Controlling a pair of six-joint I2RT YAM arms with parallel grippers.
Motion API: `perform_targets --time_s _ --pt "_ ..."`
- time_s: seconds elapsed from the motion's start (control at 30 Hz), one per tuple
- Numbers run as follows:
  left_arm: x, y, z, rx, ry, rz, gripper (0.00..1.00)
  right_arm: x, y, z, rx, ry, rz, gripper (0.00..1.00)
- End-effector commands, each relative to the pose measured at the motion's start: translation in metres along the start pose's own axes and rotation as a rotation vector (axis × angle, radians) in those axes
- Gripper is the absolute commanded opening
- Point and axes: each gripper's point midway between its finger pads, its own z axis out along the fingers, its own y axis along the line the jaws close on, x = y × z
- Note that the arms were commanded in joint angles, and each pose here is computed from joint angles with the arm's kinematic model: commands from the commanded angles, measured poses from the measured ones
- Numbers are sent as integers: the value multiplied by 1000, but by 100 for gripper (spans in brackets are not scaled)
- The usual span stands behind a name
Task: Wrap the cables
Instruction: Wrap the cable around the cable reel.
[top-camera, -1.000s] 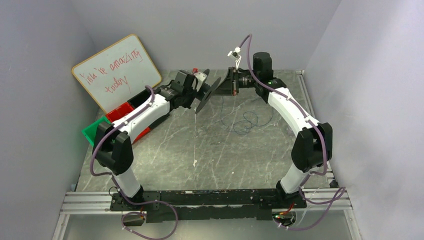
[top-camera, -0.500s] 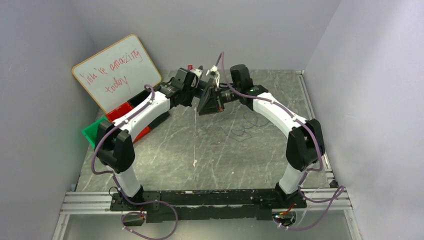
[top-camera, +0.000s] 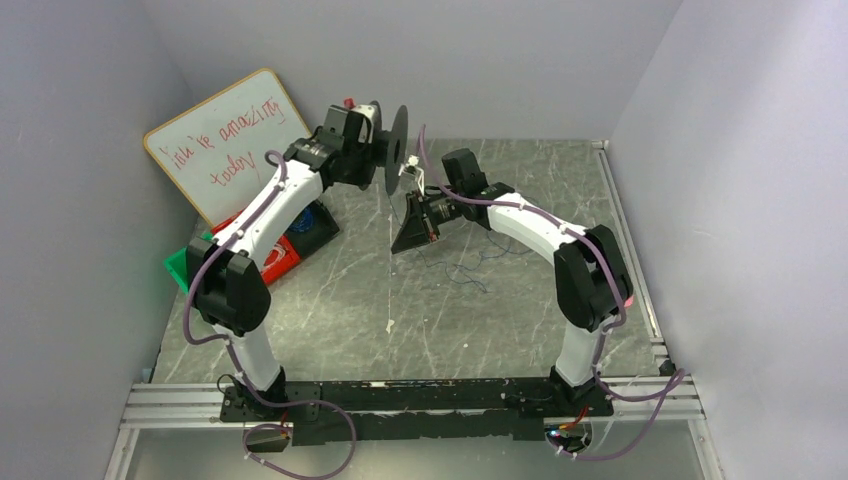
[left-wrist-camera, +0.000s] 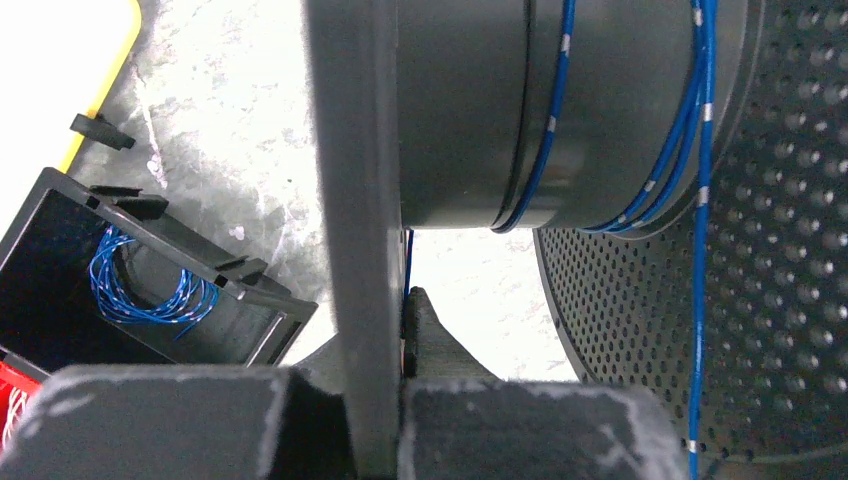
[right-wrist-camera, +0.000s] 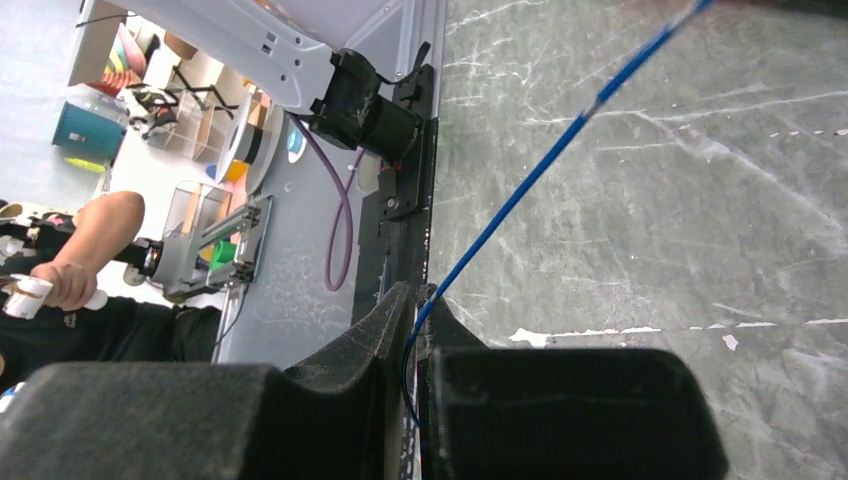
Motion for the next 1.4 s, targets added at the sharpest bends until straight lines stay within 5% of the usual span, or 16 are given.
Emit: perform_targets --time_s 0.0,0.57,1.37 --pt "-51 -7 -38 97 -141 -89 2 -1 5 4 -74 -3 -47 11" --pt "-72 -11 -97 374 -193 -179 2 8 -26 -1 -98 -17 63 11" --pt "-62 -10 -139 481 -212 -165 2 -9 -97 -97 61 -233 197 12"
